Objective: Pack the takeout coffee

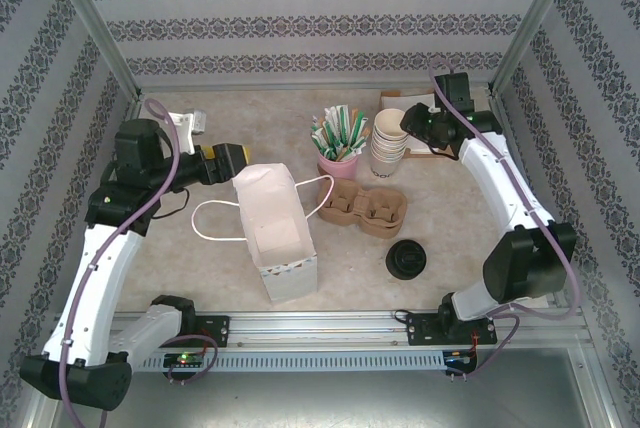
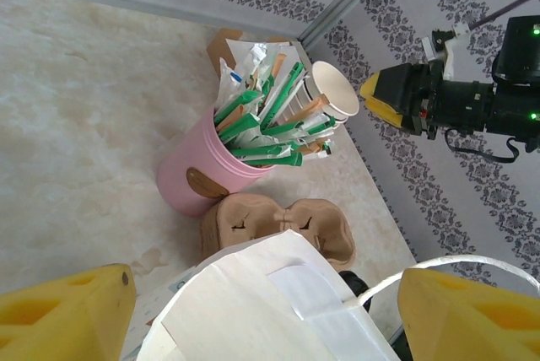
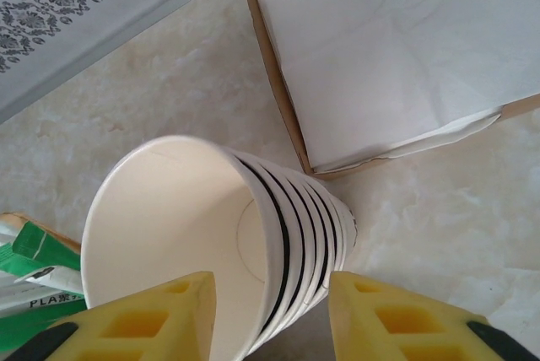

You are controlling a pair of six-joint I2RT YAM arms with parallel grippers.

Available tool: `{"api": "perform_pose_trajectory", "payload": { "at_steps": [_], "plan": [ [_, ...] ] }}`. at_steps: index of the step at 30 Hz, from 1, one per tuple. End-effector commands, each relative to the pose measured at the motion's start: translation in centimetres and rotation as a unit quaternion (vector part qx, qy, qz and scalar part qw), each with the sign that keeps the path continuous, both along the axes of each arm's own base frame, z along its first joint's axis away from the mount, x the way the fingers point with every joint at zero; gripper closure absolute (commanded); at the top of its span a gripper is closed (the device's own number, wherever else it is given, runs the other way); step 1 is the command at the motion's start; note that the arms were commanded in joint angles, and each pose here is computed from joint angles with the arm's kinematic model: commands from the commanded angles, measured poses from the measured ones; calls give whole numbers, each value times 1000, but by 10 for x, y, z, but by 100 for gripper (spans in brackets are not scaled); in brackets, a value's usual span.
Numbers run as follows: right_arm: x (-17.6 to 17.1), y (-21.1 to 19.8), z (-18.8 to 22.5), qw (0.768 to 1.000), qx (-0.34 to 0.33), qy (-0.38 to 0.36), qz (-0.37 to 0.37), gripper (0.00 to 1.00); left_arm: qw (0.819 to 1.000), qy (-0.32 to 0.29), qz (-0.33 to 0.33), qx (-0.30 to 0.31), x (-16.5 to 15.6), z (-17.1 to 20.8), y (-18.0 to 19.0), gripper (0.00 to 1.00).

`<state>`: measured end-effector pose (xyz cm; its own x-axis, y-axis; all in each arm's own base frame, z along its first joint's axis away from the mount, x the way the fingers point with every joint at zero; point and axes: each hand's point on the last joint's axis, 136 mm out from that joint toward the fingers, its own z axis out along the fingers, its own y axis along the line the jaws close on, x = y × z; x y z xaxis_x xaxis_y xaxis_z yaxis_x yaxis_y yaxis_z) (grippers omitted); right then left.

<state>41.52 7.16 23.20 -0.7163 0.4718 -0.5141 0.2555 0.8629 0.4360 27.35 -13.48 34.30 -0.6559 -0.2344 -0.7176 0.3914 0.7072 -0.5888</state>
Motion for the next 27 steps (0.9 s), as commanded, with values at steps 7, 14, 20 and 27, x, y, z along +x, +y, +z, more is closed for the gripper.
{"api": "perform_pose_trajectory", "payload": {
  "at_steps": [7, 14, 20, 27],
  "plan": [
    [10, 7, 7, 1000, -13, -15, 7, 66, 1000, -19, -17, 14, 0, 7, -9, 22],
    [11, 6, -2, 1000, -21, -5, 11, 73, 999, -23, -24, 20, -3, 6, -14, 26],
    [12, 7, -3, 1000, -21, -1, 13, 81, 999, -26, -25, 24, -2, 5, -15, 28],
    [10, 5, 7, 1000, -23, -5, 11, 90, 999, -24, -23, 29, -3, 3, -16, 28]
  ]
}}
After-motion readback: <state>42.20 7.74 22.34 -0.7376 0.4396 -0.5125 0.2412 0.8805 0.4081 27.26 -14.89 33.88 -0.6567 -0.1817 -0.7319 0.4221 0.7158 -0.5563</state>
